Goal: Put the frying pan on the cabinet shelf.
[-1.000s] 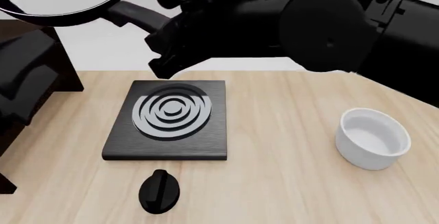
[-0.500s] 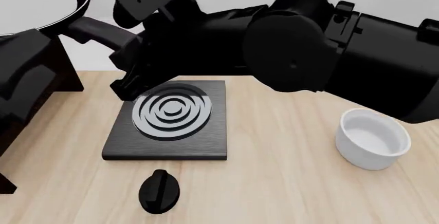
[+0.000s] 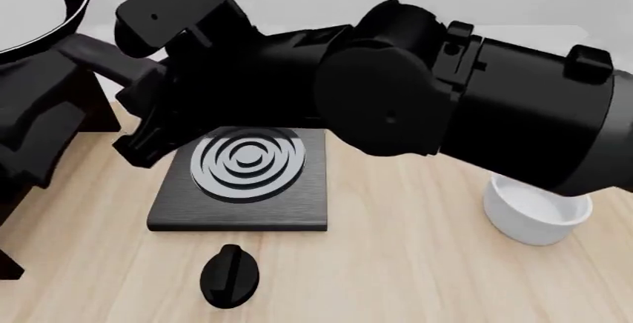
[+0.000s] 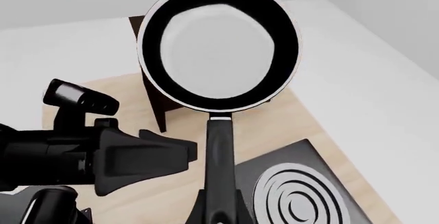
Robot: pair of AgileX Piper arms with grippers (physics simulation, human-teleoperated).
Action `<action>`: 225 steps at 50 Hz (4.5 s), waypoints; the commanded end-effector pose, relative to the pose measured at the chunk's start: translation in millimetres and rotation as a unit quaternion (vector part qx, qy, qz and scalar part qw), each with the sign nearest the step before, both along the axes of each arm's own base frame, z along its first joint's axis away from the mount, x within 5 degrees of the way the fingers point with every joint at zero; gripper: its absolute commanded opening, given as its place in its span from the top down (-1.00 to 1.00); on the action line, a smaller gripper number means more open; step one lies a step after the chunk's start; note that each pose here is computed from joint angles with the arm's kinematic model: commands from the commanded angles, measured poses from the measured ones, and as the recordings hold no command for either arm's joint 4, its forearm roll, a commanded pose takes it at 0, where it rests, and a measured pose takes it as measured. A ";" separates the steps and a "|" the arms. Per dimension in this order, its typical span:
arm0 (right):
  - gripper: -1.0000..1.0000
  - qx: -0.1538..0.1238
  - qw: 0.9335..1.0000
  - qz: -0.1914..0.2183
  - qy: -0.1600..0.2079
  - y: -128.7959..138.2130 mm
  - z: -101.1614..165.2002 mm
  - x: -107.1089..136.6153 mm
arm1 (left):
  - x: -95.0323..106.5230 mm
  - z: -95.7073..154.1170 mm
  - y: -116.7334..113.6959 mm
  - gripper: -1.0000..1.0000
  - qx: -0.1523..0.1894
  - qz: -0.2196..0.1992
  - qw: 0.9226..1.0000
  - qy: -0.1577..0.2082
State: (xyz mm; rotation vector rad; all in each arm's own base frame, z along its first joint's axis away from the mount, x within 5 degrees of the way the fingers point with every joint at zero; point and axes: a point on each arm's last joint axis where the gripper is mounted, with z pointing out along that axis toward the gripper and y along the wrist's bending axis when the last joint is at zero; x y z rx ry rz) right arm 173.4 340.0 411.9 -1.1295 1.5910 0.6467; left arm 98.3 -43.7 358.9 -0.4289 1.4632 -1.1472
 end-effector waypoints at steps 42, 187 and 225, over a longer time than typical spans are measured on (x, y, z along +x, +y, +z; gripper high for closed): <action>1.00 0.051 0.997 0.054 0.012 0.9 4.0 -50.3 | 1.3 -7.8 -0.9 -1.00 -0.010 -0.003 1.000 0.002; -1.00 0.114 0.826 -0.524 -0.174 -341.3 -155.4 -128.8 | 175.3 35.9 49.2 1.00 -0.053 0.209 0.977 -0.010; -1.00 0.098 0.838 -0.512 -0.163 -339.9 -169.8 -124.8 | 241.9 8.6 130.2 1.00 -0.173 0.292 0.941 -0.022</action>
